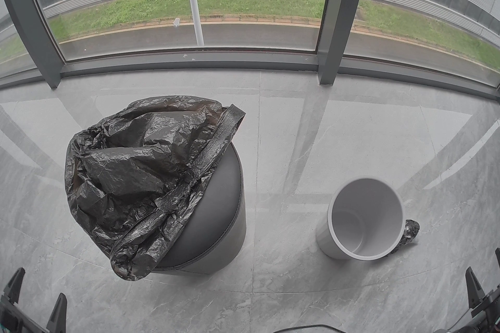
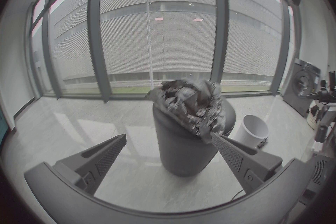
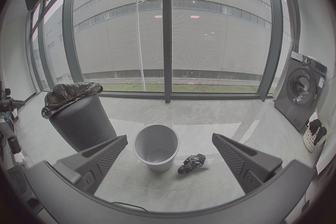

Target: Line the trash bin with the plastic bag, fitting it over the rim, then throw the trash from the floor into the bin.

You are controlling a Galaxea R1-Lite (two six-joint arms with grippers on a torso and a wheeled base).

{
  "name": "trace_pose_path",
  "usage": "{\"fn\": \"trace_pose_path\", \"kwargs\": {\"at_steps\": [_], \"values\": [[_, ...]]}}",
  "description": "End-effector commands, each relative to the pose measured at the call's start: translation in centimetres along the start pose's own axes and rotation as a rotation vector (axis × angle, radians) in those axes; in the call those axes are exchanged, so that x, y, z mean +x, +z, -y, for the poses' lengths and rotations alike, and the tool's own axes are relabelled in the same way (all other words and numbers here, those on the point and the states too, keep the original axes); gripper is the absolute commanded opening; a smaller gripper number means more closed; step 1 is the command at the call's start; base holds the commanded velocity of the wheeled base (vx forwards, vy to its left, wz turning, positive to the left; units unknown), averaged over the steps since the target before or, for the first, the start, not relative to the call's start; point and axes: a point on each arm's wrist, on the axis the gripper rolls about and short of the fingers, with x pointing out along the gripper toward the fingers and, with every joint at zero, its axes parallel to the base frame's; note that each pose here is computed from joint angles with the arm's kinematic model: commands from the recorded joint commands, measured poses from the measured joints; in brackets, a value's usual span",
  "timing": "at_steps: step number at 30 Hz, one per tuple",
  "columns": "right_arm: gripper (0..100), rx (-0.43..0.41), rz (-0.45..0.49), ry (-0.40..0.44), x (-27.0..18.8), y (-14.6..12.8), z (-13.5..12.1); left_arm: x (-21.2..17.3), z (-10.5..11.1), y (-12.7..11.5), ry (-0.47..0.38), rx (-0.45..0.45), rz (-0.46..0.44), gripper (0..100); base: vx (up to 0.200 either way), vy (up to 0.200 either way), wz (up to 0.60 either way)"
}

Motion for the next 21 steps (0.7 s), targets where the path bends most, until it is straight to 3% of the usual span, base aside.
{"fn": "trace_pose_path", "kwargs": {"at_steps": [1,3,5,6,7,8,11,15,21], "values": [[100,0.000,-0.015,-0.002,0.1,-0.4,0.0,2.6,0.0,9.1,-0.284,0.035,0.011,100,0.000,0.000,0.00],[100,0.001,-0.017,-0.002,0.1,-0.4,0.0,4.5,0.2,9.2,-0.387,-0.085,-0.130,100,0.000,0.000,0.00],[100,0.001,-0.017,-0.002,0.1,-0.4,0.0,4.8,0.2,9.1,-0.404,-0.110,-0.154,100,0.000,0.000,0.00],[100,0.000,-0.017,-0.002,0.1,-0.4,0.0,6.3,0.7,8.2,-0.545,-0.302,-0.316,100,0.000,0.000,0.00],[100,0.000,-0.015,-0.002,0.1,-0.4,0.0,6.5,0.7,8.0,-0.558,-0.322,-0.338,100,0.000,0.000,0.00],[100,0.000,-0.010,-0.001,0.1,-0.4,0.0,7.3,1.0,7.7,-0.590,-0.436,-0.438,100,0.000,0.000,0.00],[100,0.001,-0.004,0.002,0.0,-0.5,0.0,8.8,1.1,7.3,-0.541,-0.575,-0.564,100,0.000,0.000,0.00],[100,0.003,-0.004,0.002,0.0,-0.5,0.0,9.3,1.2,6.2,-0.456,-0.674,-0.675,100,0.000,0.000,0.00],[100,0.003,-0.004,0.002,0.0,-0.5,0.0,8.7,1.3,4.9,-0.429,-0.691,-0.823,100,0.000,0.000,0.00]]}}
